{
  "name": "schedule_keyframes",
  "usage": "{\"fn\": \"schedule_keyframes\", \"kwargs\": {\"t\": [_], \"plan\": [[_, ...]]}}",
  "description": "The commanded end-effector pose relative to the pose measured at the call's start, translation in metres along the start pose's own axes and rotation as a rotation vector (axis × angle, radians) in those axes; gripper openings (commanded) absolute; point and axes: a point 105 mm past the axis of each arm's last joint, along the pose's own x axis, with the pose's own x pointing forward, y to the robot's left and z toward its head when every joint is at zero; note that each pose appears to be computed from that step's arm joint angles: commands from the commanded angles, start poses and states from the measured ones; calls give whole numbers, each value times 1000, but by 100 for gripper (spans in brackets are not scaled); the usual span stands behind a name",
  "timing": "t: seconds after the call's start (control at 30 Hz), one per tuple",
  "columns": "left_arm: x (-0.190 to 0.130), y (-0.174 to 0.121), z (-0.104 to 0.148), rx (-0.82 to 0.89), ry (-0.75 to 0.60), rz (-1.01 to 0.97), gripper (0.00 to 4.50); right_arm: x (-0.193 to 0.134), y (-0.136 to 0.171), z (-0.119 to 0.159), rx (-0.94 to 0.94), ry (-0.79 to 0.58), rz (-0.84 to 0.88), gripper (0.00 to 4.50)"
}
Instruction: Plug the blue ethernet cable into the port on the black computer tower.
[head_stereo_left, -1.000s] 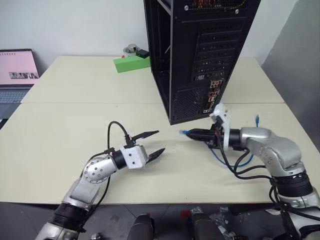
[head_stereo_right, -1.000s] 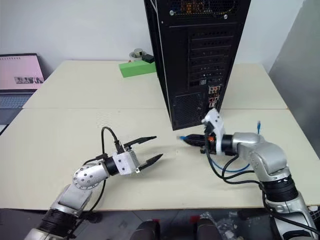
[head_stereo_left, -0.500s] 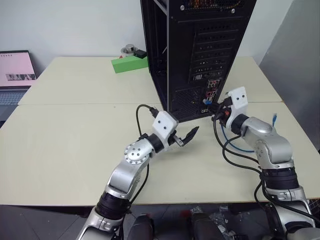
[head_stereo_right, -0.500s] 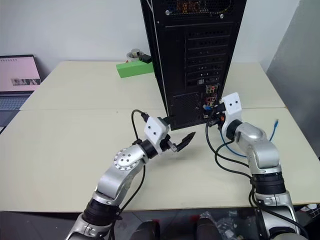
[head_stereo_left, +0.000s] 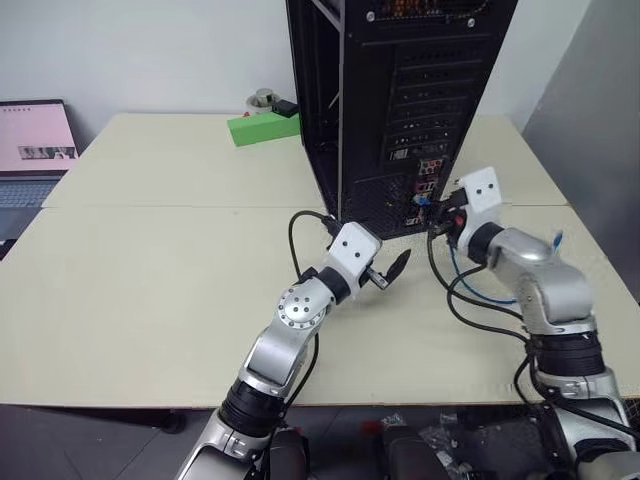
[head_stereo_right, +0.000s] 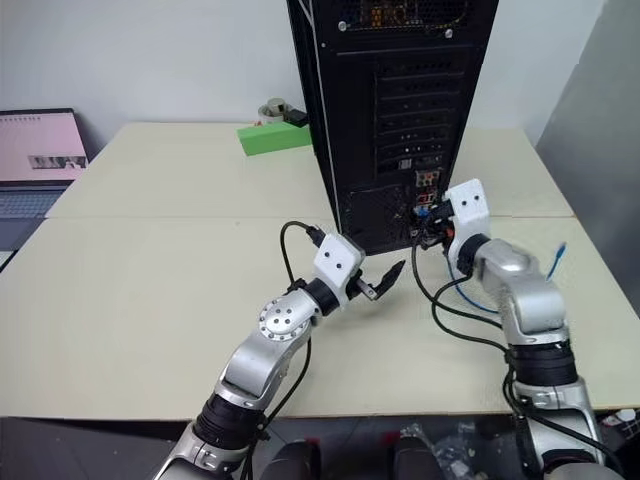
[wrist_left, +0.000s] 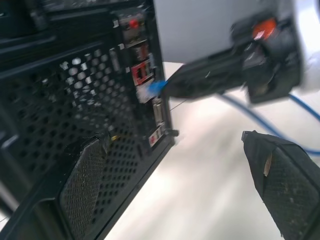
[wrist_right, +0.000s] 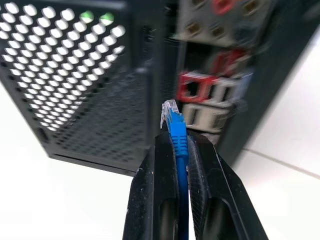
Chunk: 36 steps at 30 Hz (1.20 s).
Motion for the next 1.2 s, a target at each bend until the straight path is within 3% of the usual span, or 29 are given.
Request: {"fn": "schedule_keyframes", "kwargs": {"t": [0.03,0.43,1.2], "plan": [[-1,4,17,27,-54,14,450,-11,-1,20,-12,-47,6,1],[3,10,20,36,-57,58,450,-5,0,14,79,-76,-53,1],[0,19,16,36,-32,90,450,9,-3,17,74,-112,-86,1]]}}
